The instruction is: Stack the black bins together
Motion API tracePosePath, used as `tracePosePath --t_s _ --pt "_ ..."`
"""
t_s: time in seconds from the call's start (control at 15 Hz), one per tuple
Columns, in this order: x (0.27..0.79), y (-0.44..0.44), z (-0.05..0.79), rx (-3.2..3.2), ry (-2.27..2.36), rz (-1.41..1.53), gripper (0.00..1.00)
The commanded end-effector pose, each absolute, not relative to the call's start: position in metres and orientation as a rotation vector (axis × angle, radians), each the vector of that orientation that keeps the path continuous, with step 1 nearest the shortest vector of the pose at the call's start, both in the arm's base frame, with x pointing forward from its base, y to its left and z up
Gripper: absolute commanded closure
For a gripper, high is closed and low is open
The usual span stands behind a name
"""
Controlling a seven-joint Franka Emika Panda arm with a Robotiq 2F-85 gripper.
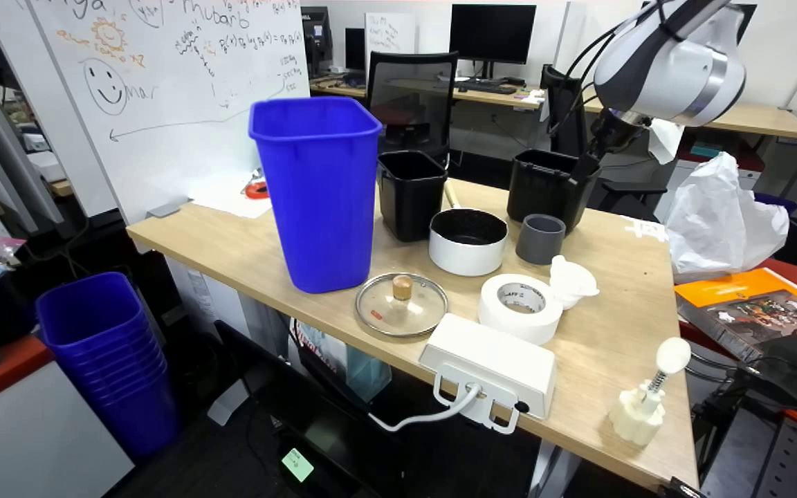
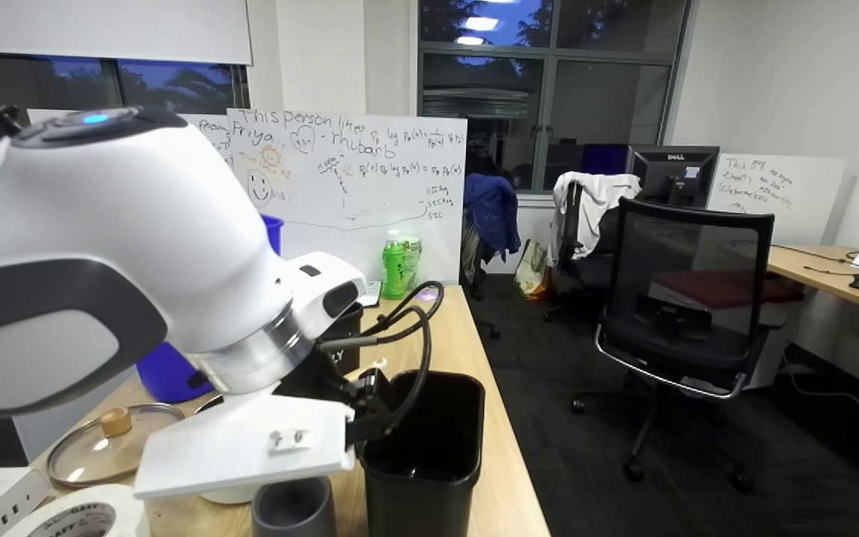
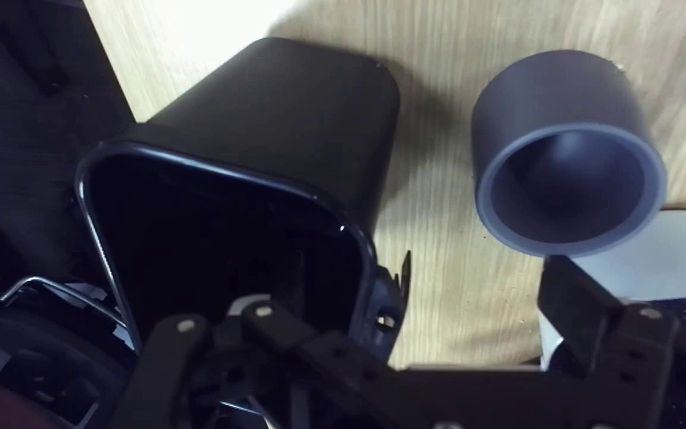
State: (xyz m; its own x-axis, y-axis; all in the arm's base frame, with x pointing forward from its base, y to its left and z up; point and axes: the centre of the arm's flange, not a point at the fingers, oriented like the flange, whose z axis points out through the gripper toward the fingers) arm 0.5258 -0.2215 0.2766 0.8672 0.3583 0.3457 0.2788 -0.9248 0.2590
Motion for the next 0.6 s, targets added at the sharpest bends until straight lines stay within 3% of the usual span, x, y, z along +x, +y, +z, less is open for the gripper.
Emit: tracePosePath --t_s 0.0,0.2,0.27,0.53 --pt "0.537 -0.239 0.249 2.800 0.468 0.606 0.00" --pt "0.539 -0.246 0.236 2.792 0.419 0.604 0.01" --pt "0.541 -0.247 0.234 2.786 0.407 0.610 0.20" --pt "0.548 -0.250 0.234 2.753 0.386 0.647 0.47"
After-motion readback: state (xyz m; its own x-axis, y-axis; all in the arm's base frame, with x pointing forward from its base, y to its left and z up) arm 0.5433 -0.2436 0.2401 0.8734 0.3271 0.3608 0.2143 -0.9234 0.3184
